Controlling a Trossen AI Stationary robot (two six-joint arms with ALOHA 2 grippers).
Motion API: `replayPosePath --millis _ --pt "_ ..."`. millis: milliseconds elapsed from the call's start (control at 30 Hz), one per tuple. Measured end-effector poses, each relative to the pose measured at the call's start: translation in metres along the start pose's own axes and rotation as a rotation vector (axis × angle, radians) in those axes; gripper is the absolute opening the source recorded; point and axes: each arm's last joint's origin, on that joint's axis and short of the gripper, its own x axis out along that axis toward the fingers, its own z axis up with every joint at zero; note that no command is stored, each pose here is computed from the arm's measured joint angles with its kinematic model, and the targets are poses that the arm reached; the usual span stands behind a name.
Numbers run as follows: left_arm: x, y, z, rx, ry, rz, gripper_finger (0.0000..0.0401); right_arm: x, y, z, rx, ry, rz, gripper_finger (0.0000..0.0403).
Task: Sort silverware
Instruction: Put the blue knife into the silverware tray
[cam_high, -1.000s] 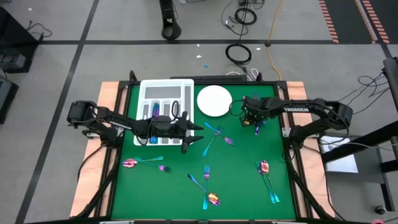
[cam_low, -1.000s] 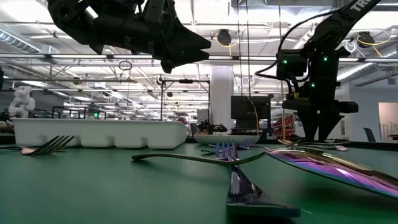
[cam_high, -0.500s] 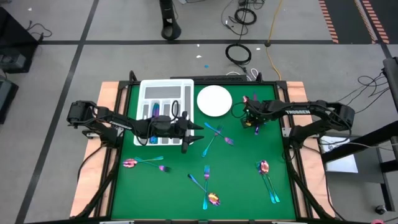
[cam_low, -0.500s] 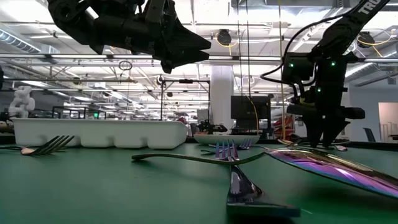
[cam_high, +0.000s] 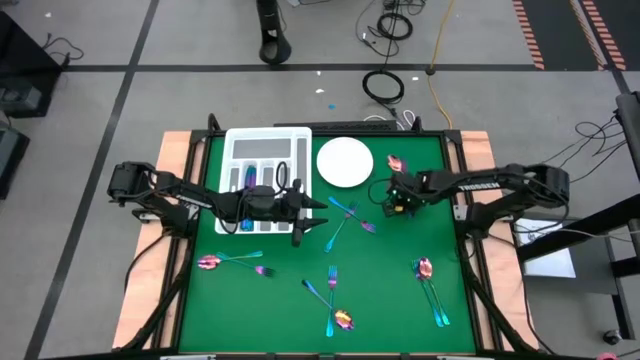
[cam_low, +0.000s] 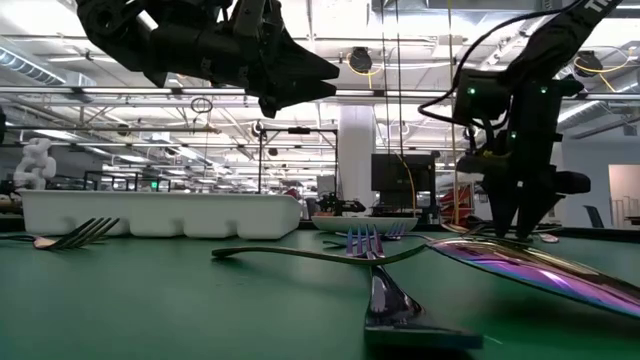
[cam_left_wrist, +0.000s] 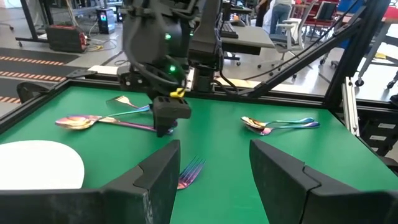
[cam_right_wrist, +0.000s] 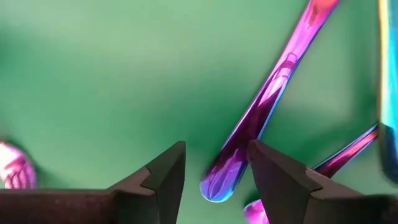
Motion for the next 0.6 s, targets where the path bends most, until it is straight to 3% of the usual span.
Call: replayPosePath --millis 600 --pt "0.0 0.0 -0.001 0.0 0.006 0.001 0.0194 -0.007 0.031 -0.062 -0.038 0.037 0.04 0.0171"
